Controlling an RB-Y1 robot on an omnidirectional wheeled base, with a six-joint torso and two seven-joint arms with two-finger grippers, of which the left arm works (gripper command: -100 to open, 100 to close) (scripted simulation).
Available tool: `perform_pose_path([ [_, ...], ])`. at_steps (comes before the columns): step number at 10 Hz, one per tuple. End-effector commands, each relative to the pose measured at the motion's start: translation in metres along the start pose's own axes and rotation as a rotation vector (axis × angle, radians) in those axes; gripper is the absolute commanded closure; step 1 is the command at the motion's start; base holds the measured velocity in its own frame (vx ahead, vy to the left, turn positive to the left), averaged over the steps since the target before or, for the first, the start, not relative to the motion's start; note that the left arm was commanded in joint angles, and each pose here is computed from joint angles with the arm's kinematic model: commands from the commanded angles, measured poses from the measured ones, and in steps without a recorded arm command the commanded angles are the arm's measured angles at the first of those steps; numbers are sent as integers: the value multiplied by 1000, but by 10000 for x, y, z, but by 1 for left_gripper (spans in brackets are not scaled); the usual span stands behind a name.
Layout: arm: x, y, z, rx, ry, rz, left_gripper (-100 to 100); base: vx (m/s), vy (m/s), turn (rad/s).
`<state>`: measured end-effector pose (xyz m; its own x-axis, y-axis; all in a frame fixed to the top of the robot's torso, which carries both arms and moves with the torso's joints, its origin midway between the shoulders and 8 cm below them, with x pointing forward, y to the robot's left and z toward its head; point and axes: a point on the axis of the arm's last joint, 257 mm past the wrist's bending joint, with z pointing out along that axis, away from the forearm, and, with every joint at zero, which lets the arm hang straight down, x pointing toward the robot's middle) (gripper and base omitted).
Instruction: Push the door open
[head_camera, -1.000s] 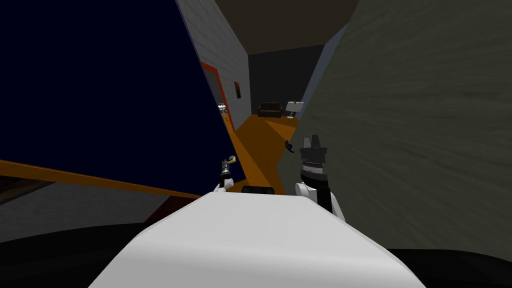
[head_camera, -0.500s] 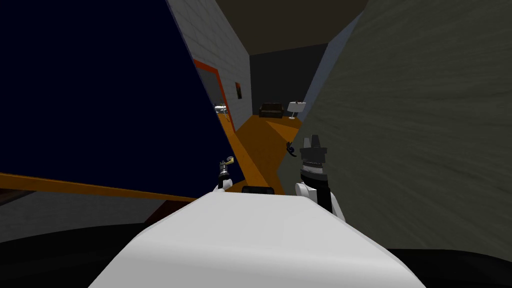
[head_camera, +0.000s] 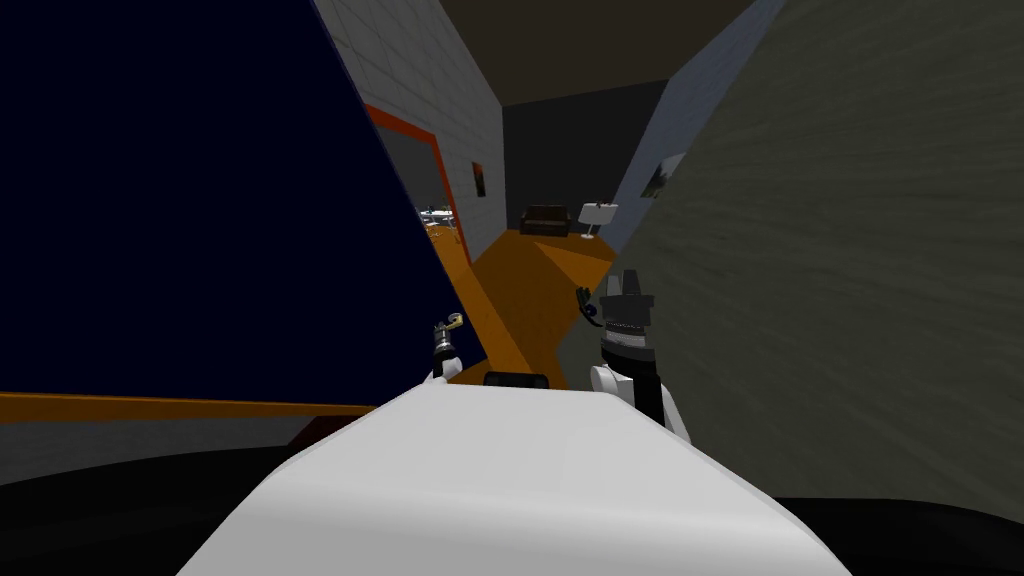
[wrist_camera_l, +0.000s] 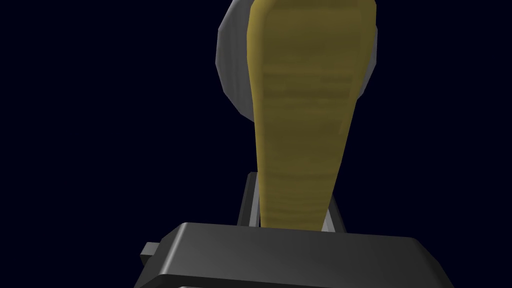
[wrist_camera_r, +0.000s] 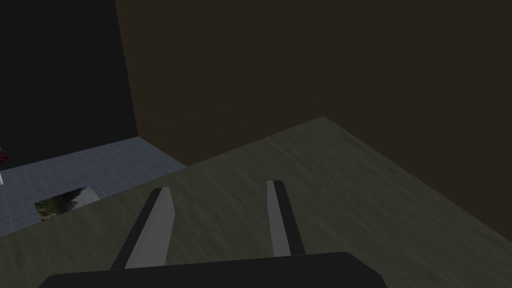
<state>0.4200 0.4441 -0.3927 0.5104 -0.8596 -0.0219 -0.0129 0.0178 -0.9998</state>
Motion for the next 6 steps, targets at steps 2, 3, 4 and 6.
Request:
perform_pose_path([
  [2, -54, -28, 17, 6, -27, -13, 100, 189, -37, 53],
  [3, -80, -21, 12, 4, -37, -17, 100, 186, -16, 42],
  [4, -103, -13, 4, 2, -47, -21, 100, 161, -21, 37],
  [6, -364, -9, 3, 3, -86, -5, 100, 92, 7, 52],
])
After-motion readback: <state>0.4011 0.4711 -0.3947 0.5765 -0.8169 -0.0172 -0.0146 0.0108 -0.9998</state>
